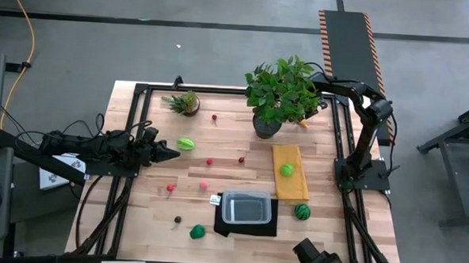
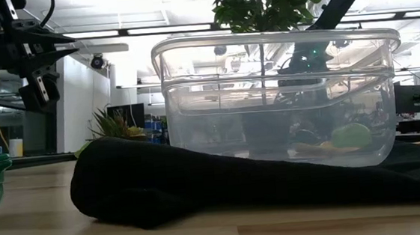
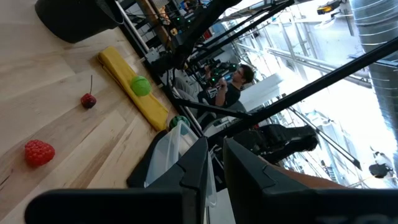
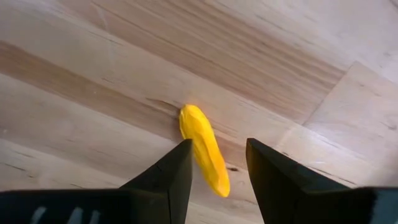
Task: Pick and placing Produce into tupperware
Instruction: Put the corn into the transparent bin
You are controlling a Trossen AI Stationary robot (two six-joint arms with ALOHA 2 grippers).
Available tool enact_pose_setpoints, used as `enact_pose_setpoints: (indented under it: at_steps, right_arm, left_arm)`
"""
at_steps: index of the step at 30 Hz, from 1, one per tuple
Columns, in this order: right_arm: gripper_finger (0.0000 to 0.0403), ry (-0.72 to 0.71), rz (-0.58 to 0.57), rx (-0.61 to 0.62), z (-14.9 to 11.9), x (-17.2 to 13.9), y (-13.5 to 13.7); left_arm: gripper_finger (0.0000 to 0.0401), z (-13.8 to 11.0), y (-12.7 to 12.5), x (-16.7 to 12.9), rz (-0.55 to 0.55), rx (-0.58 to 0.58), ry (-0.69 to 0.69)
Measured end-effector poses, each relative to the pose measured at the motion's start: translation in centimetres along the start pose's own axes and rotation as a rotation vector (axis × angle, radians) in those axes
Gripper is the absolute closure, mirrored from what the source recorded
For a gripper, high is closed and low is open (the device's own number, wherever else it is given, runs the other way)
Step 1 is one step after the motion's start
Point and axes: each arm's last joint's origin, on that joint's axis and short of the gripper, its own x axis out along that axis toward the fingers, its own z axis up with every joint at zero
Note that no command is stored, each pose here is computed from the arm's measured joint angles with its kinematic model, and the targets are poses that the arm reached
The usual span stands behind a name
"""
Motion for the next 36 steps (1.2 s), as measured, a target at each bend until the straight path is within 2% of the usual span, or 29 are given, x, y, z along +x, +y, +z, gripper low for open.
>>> enact_pose_setpoints:
  at_steps: [7, 16, 20, 28, 36]
  right_arm:
    - [0.026, 0.002, 0.014, -0.005, 0.0, 0.0, 0.0]
    - [0.026, 0.059, -0.018, -0.012, 0.1, 1.3, 0.2]
    - [0.026, 0.05, -0.052, -0.032, 0.1, 1.4, 0.7]
    - [0.0261, 0.045, -0.052, -0.025, 0.1, 1.4, 0.6]
    - [0.03, 0.041, -0.042, -0.026, 0.2, 1.4, 0.6]
  left_arm:
    - [0.0359, 0.0, 0.0, 0.0, 0.0, 0.0, 0.0]
    - [0.0359, 0.0, 0.0, 0.0, 0.0, 0.0, 0.0]
    - [0.0359, 0.0, 0.0, 0.0, 0.0, -0.001, 0.0]
    - [0.0359, 0.0, 0.0, 0.0, 0.0, -0.001, 0.0]
    - [0.0359, 0.0, 0.0, 0.0, 0.0, 0.0, 0.0]
